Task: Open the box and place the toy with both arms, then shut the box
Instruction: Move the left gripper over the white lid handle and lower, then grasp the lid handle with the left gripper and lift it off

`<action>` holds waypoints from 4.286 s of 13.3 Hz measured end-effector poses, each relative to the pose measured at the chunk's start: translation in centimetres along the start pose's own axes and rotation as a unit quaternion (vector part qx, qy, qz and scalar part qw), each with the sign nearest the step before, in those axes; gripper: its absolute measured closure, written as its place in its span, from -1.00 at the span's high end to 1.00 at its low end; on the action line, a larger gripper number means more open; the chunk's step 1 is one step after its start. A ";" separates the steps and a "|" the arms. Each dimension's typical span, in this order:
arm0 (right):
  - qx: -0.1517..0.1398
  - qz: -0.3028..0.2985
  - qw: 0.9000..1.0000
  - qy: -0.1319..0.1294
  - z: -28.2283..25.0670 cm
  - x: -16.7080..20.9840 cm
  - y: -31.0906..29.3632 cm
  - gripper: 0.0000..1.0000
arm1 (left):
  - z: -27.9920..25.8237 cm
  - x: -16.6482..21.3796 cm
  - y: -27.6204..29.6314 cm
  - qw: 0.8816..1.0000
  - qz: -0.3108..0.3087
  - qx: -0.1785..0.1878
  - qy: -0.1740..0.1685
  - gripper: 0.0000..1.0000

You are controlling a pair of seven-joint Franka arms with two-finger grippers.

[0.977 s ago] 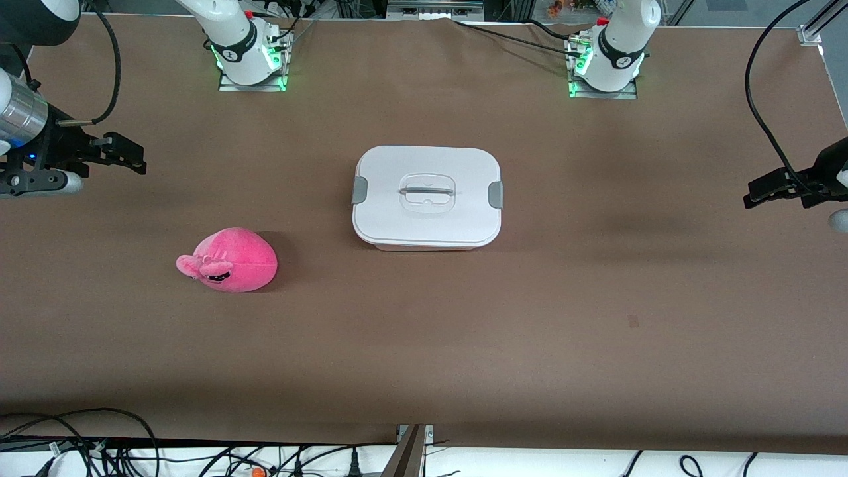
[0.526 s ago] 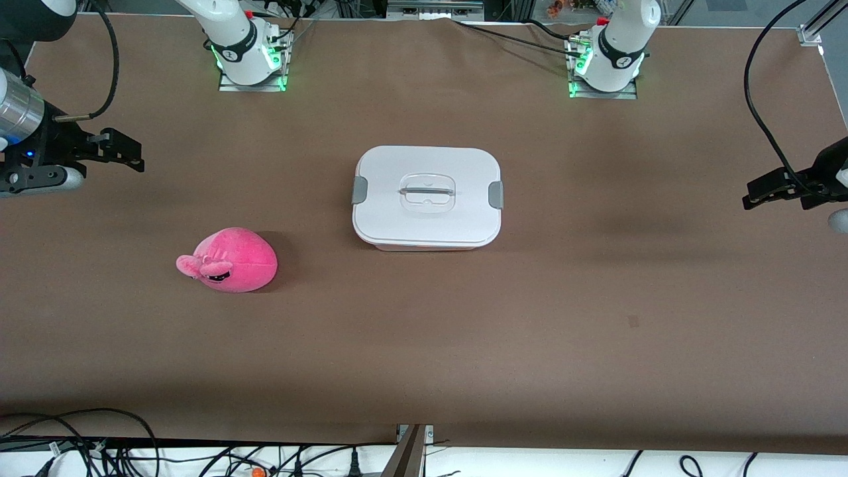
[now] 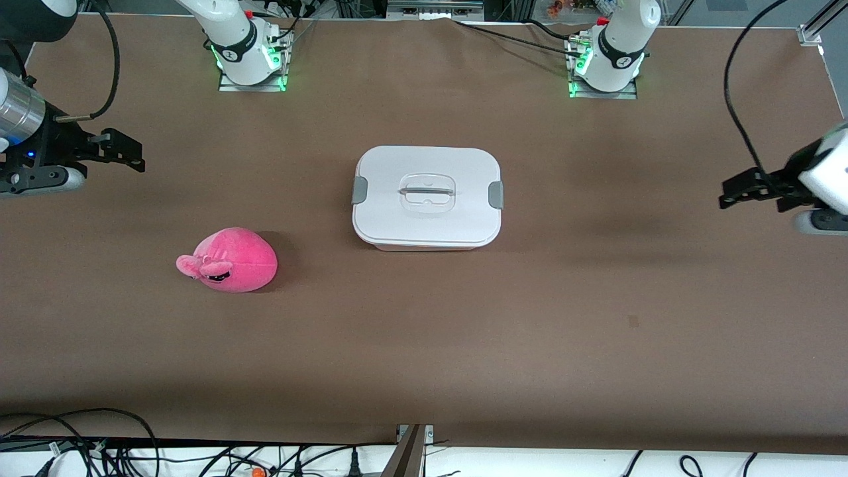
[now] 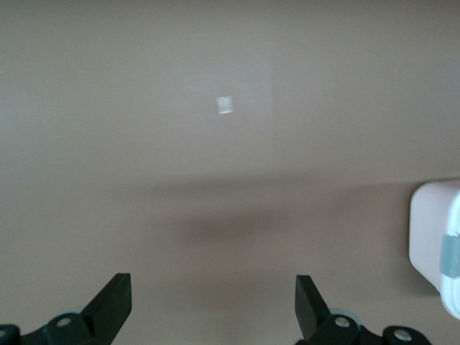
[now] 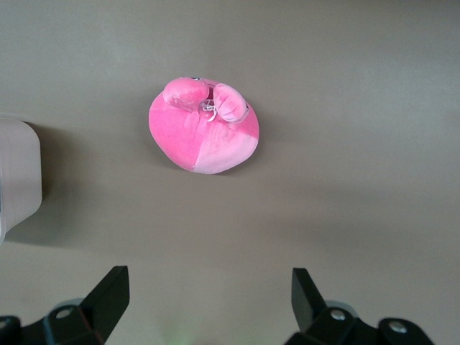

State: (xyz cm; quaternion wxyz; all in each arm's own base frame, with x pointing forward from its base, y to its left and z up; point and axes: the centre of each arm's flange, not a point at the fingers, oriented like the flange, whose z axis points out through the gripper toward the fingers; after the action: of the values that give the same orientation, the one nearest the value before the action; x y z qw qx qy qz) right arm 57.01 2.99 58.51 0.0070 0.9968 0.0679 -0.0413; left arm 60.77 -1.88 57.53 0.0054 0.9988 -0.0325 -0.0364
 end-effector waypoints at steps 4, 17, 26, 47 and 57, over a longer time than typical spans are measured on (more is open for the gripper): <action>0.000 0.000 1.000 0.000 0.0 0.0 0.0 1.00 | 2.1 0.0 12.1 0.995 0.098 0.006 -0.019 1.00; 0.001 -0.001 1.000 -0.007 0.8 0.4 -0.1 1.00 | 15.5 -5.1 44.5 0.836 0.548 -0.001 -0.017 1.00; 0.001 -0.001 1.000 -0.008 1.0 0.6 -0.1 1.00 | 20.0 -4.7 48.1 0.743 0.668 0.038 0.019 1.00; 0.009 -0.003 1.000 -0.010 1.3 0.8 -0.5 1.00 | 21.4 -8.6 51.3 0.748 0.662 0.037 -0.020 -0.86; 0.008 -0.012 1.000 -0.016 1.9 1.1 -1.2 1.00 | 4.0 1.6 20.2 0.820 0.567 0.033 -0.066 -0.86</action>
State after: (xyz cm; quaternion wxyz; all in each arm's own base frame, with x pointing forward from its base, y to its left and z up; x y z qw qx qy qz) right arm 57.79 4.33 56.54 -0.0009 0.9952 0.0791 -0.0574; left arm 60.78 -22.22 53.65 -0.0100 0.7984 -0.5950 -0.0916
